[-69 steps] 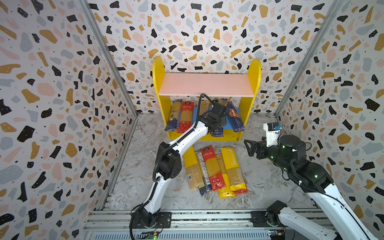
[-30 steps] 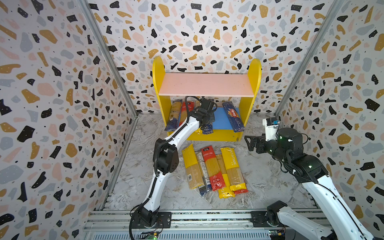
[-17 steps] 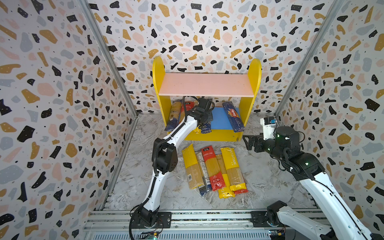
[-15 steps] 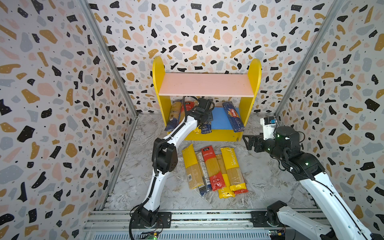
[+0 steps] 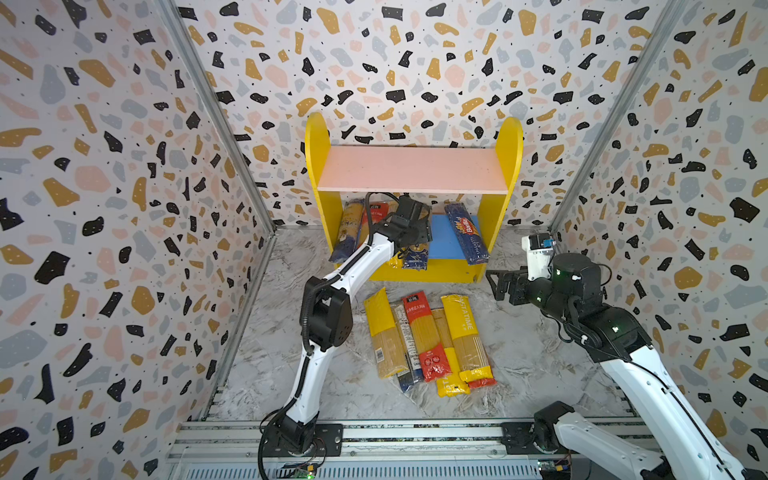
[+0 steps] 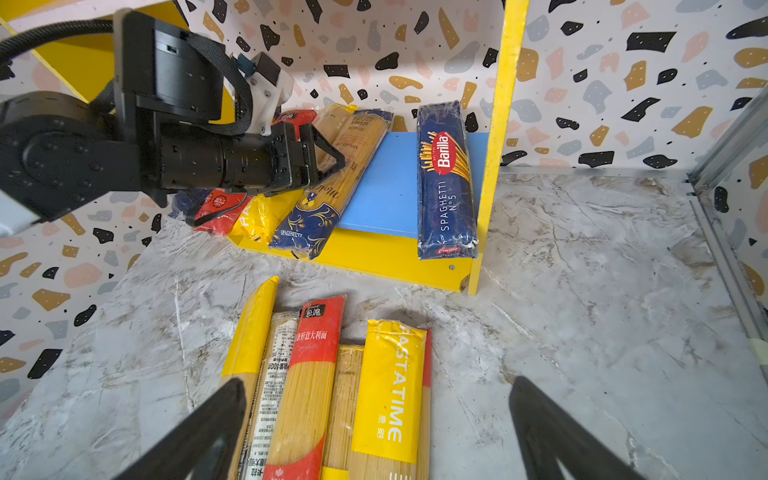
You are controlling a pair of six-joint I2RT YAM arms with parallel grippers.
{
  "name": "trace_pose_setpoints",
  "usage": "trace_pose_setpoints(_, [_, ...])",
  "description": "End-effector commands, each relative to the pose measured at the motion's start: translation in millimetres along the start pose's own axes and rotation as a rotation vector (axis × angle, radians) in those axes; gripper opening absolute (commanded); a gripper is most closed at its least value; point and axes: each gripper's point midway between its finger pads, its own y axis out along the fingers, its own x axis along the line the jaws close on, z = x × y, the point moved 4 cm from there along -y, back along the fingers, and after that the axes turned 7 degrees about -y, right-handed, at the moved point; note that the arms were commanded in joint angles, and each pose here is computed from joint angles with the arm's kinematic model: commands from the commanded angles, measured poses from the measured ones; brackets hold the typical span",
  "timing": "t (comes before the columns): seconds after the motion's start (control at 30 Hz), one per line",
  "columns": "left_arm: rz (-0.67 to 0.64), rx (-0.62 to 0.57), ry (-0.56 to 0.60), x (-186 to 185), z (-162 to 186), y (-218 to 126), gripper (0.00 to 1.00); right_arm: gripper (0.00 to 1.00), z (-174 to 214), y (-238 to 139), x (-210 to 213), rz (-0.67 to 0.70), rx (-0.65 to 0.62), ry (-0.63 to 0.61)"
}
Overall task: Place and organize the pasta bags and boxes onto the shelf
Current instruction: 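Lower the blue-and-gold bag onto the shelf between yellow bag and Barilla box, then open and withdraw the left gripper while the right gripper moves over the PASTATIME bag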
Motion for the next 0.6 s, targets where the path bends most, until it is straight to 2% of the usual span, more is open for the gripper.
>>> trace_pose_setpoints(0.0, [0.078, -0.075, 0.038, -30, -16, -41, 0.76, 0.99, -6, -12, -1, 0.005, -0.03, 0.006])
trace_pose_setpoints(0.2, [0.099, -0.081, 0.038, -36, 1, -73, 0.76, 0.99, 3, -17, 0, -0.012, -0.027, 0.026])
trace_pose_setpoints(0.33, [0.1, -0.07, 0.038, -30, 29, -94, 0.77, 0.99, 20, -14, -1, -0.01, 0.016, 0.045])
trace_pose_setpoints(0.57, [0.047, -0.041, 0.035, 10, 93, -132, 0.78, 0.99, 48, -15, 1, -0.026, 0.07, 0.103])
